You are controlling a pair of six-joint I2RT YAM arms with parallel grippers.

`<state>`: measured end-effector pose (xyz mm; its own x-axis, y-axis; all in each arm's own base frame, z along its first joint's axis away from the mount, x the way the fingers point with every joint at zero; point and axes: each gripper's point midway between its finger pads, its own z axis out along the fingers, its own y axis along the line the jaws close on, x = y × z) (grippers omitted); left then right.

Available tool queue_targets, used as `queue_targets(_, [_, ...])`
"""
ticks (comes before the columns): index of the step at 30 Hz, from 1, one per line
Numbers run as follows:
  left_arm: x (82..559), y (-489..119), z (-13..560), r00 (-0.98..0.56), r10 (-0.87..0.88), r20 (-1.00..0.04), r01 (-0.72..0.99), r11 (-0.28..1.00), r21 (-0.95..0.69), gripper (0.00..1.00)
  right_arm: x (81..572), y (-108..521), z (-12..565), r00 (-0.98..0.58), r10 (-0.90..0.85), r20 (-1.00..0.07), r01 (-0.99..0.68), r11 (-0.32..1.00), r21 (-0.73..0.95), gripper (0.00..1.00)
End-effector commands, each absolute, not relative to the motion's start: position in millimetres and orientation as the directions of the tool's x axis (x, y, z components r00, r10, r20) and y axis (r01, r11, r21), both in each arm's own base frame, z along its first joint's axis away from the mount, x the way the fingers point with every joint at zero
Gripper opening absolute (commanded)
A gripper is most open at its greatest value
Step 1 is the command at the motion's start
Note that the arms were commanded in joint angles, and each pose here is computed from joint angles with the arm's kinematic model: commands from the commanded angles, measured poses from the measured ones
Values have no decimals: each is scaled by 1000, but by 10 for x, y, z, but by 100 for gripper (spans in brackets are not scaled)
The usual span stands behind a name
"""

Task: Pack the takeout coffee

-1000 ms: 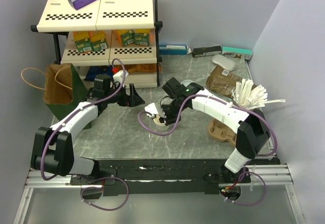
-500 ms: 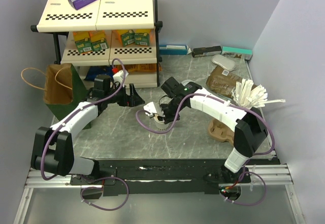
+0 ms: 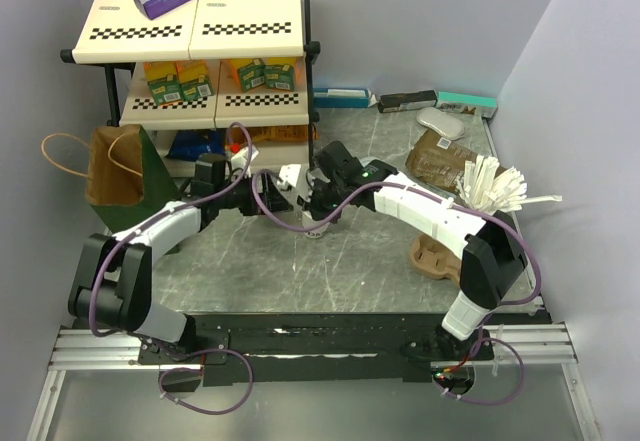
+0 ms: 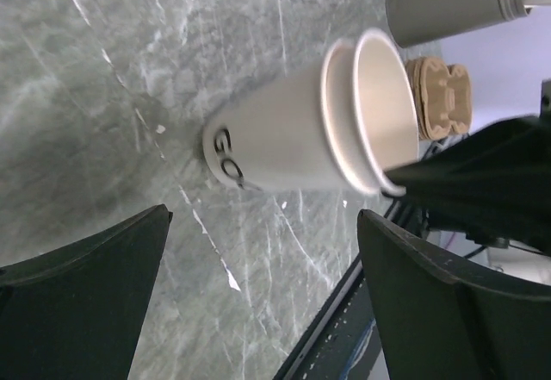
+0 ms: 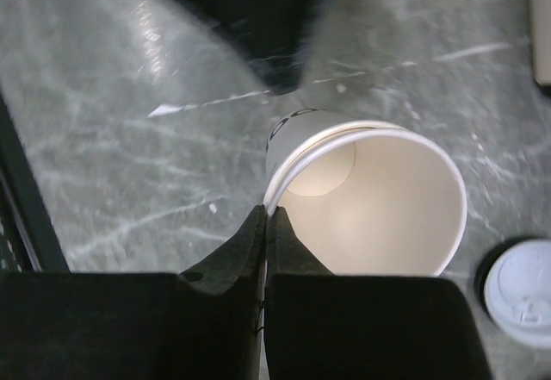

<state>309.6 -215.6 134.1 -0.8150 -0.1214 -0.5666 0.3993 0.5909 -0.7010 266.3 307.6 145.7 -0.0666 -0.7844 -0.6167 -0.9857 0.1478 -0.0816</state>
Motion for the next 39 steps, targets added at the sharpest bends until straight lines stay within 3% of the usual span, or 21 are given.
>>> queue_targets(1, [3126,-2276,1512,-800,-122,-588,452,521,-724,96,2990,3242,1751,-238,-675,-698,-909,407,-84,0])
queue_targets(25, [3249,-2418,1452,-829,-129,-544,422,495,-760,97,2956,3496,1724,-186,-683,-706,-937,340,-83,0])
queue_targets(39, [3482,-2398,1025,-884,-162,-439,256,618,-743,97,2846,3765,1994,-156,-588,-793,-960,279,-19,0])
